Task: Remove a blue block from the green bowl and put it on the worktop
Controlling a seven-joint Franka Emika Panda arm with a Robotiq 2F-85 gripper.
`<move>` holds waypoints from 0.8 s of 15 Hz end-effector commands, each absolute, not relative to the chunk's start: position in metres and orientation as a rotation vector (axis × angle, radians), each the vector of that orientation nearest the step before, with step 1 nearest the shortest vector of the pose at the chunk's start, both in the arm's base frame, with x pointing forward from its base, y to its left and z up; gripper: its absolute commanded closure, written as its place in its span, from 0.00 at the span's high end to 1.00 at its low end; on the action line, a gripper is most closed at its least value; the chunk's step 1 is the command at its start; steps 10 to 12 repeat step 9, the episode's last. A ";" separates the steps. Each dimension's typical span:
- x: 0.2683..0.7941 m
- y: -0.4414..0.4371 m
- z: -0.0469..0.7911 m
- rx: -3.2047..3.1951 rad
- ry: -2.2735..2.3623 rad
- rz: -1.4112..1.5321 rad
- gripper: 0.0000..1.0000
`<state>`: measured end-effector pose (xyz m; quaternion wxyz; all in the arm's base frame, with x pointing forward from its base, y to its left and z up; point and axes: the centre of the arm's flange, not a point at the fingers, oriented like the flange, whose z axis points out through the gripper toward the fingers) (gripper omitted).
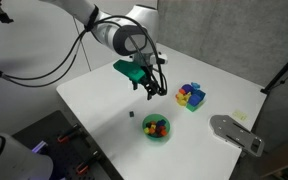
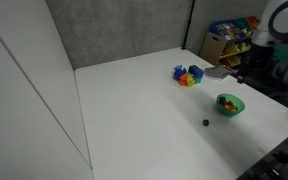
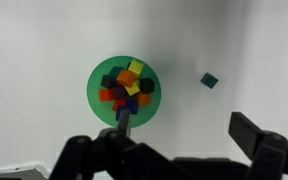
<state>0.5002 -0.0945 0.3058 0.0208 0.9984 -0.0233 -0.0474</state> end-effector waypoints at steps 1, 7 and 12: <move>0.472 -0.112 0.356 3.128 0.063 -0.179 1.00; 0.455 -0.121 0.388 3.119 0.127 -0.193 1.00; 0.466 -0.118 0.382 3.126 0.089 -0.190 1.00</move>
